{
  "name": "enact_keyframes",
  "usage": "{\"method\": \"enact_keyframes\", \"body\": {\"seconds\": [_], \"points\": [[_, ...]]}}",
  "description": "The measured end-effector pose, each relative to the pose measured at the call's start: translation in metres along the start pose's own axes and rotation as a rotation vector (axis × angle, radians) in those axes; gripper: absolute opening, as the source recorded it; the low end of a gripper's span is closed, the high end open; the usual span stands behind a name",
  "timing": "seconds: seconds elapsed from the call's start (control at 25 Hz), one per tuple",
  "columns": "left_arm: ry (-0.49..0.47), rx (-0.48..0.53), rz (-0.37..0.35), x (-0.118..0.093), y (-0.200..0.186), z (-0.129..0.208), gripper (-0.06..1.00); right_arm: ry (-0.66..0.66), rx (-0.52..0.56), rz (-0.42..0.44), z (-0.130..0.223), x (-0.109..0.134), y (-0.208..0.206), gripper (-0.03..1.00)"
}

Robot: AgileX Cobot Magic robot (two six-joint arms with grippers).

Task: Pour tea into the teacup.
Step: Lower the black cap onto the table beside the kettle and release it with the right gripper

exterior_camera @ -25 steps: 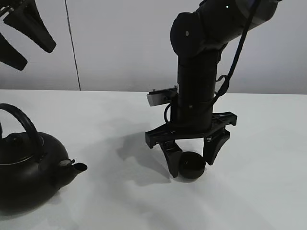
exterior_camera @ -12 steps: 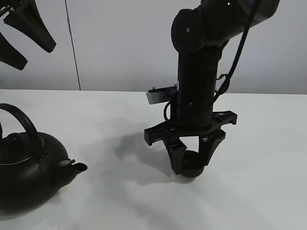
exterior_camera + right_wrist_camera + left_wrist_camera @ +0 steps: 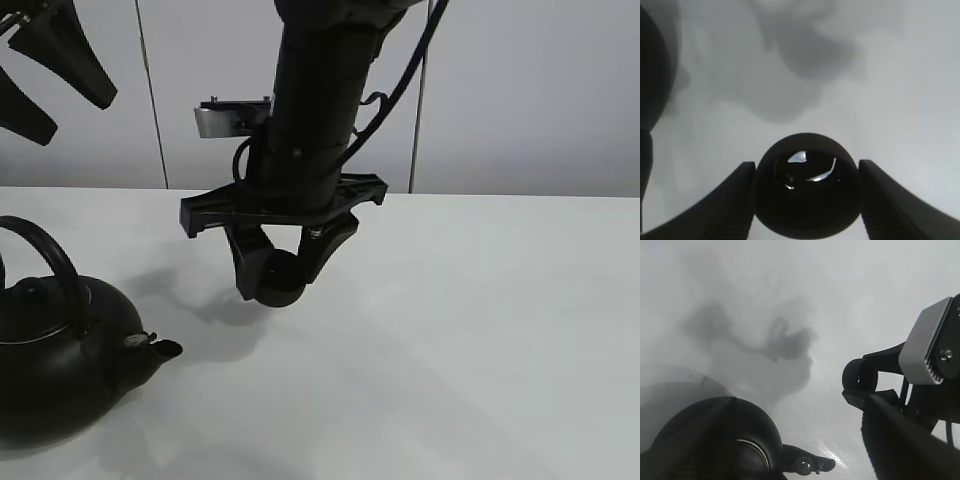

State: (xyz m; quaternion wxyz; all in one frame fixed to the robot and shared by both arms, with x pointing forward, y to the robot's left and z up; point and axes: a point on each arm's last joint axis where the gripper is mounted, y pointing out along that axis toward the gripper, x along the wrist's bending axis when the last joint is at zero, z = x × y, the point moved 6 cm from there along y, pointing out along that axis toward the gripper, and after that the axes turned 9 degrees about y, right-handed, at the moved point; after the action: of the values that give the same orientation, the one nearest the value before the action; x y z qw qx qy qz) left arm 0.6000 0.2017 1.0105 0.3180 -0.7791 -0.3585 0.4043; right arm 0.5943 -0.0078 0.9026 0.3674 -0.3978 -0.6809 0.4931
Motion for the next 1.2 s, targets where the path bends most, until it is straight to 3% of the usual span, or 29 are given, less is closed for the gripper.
{"method": "enact_keyframes", "body": {"seconds": [0.32,0.52,1.0,1.2], "points": [[0.000,0.000,0.000,0.000,0.000,0.000,0.51,0.071,0.071,-0.030,0.009,0.006,0.046,0.40],[0.000,0.000,0.000,0.000,0.000,0.000,0.51,0.057,0.058,-0.052,0.011,0.021,0.052,0.40],[0.000,-0.001,0.000,0.000,0.000,0.000,0.51,0.056,0.061,-0.054,0.011,0.023,0.063,0.40],[0.000,-0.001,0.000,0.000,0.000,0.000,0.51,0.058,0.066,-0.053,0.012,0.023,0.066,0.52]]}}
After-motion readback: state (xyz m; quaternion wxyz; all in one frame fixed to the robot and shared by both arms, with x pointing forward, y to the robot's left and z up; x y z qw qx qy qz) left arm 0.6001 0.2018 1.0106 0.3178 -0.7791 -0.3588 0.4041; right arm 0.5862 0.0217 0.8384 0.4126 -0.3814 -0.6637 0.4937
